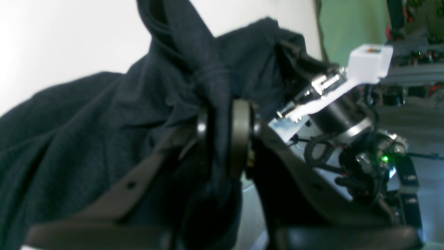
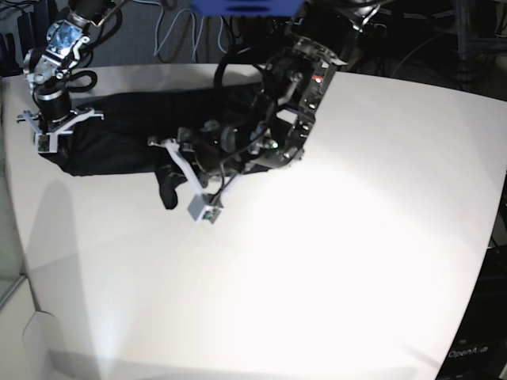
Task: Fold the T-shirt properly
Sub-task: 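Carry the folded end with the left gripper toward the strip middle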
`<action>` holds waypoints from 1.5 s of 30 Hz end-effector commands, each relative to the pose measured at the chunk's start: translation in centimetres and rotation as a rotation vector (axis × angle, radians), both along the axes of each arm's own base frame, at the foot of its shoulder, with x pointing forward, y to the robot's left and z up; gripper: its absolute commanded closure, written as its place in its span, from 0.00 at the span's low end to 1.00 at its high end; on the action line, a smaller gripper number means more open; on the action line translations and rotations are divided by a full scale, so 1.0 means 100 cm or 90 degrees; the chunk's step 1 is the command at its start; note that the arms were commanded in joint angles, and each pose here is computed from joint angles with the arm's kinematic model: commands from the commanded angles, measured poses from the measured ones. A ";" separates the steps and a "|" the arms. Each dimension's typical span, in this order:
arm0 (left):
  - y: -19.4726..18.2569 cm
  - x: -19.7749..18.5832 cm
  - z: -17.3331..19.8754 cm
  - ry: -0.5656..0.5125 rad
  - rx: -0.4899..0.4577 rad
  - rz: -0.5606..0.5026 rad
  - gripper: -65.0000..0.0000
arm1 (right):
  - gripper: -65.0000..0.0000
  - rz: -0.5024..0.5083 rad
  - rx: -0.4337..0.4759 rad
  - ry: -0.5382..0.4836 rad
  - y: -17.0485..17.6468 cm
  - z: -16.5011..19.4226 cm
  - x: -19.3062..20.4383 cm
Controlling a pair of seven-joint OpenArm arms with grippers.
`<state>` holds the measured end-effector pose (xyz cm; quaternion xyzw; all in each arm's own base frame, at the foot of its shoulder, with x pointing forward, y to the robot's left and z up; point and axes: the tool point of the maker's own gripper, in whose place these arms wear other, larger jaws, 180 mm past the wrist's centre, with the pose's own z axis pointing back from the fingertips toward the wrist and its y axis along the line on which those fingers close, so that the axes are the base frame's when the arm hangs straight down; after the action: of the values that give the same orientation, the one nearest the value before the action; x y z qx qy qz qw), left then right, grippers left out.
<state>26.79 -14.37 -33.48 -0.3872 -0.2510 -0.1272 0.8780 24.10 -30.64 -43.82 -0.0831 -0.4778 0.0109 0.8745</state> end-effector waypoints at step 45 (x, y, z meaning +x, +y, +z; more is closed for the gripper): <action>-0.005 0.000 -0.004 0.045 0.092 0.122 1.00 | 1.00 0.006 -0.019 0.111 -0.002 -0.027 -0.026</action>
<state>26.09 -13.94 -35.52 -0.2836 -0.2282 -0.0435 0.9304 23.91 -30.68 -43.84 -0.0842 -0.4773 0.0111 0.8746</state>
